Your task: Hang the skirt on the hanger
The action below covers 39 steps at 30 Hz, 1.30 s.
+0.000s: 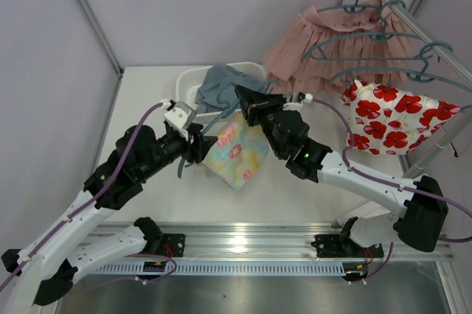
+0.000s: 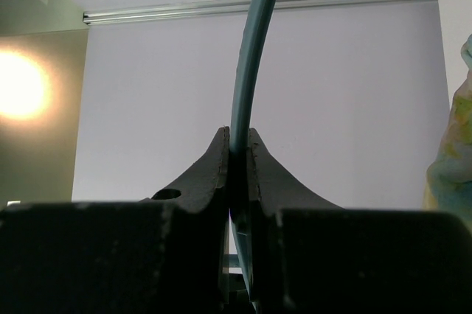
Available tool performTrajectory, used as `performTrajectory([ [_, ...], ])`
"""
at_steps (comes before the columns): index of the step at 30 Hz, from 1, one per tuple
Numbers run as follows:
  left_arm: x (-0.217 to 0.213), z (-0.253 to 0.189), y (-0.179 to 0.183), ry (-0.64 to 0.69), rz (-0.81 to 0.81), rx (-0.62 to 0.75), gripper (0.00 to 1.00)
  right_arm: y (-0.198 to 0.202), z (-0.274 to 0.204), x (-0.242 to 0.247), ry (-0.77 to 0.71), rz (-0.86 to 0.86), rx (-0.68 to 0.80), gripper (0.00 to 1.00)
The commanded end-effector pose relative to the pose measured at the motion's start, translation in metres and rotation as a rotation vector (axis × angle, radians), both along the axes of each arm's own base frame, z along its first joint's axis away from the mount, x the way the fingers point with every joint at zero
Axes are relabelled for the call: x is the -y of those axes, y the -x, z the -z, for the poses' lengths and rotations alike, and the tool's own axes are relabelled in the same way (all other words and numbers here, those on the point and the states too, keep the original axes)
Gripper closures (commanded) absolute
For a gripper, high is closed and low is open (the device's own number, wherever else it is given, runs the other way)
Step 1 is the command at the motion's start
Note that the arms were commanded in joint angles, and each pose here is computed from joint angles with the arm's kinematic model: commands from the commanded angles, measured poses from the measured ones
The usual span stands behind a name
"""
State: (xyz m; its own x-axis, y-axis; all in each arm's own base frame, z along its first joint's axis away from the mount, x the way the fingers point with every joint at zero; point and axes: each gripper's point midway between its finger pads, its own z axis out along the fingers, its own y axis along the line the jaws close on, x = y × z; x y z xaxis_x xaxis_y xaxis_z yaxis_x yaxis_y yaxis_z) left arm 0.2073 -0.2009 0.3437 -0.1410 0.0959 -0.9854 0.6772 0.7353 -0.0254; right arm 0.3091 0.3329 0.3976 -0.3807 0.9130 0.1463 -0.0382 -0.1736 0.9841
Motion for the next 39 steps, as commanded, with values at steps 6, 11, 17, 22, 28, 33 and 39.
performTrajectory([
  [6,0.006,-0.022,0.000,0.068,0.035,0.112,0.58,0.004,-0.049,0.025,-0.165,0.046,0.062,1.00],
  [11,0.016,-0.030,0.005,0.072,0.105,0.152,0.88,0.004,-0.050,0.025,-0.159,0.044,0.066,1.00],
  [17,0.019,-0.032,0.000,0.046,0.107,0.125,1.00,0.002,-0.050,0.028,-0.148,0.037,0.067,1.00],
  [22,0.015,-0.037,-0.001,0.059,0.092,0.120,1.00,0.001,-0.050,0.029,-0.117,0.033,0.070,0.91],
  [28,0.014,-0.054,-0.003,0.077,0.095,0.127,1.00,0.007,-0.044,0.025,-0.040,-0.008,0.058,0.55],
  [33,0.018,-0.056,-0.002,0.082,0.123,0.141,1.00,0.016,-0.042,0.027,0.076,-0.029,0.064,0.41],
  [39,0.014,-0.069,-0.004,0.113,0.121,0.184,1.00,0.029,-0.029,0.032,0.216,-0.069,0.029,0.24],
])
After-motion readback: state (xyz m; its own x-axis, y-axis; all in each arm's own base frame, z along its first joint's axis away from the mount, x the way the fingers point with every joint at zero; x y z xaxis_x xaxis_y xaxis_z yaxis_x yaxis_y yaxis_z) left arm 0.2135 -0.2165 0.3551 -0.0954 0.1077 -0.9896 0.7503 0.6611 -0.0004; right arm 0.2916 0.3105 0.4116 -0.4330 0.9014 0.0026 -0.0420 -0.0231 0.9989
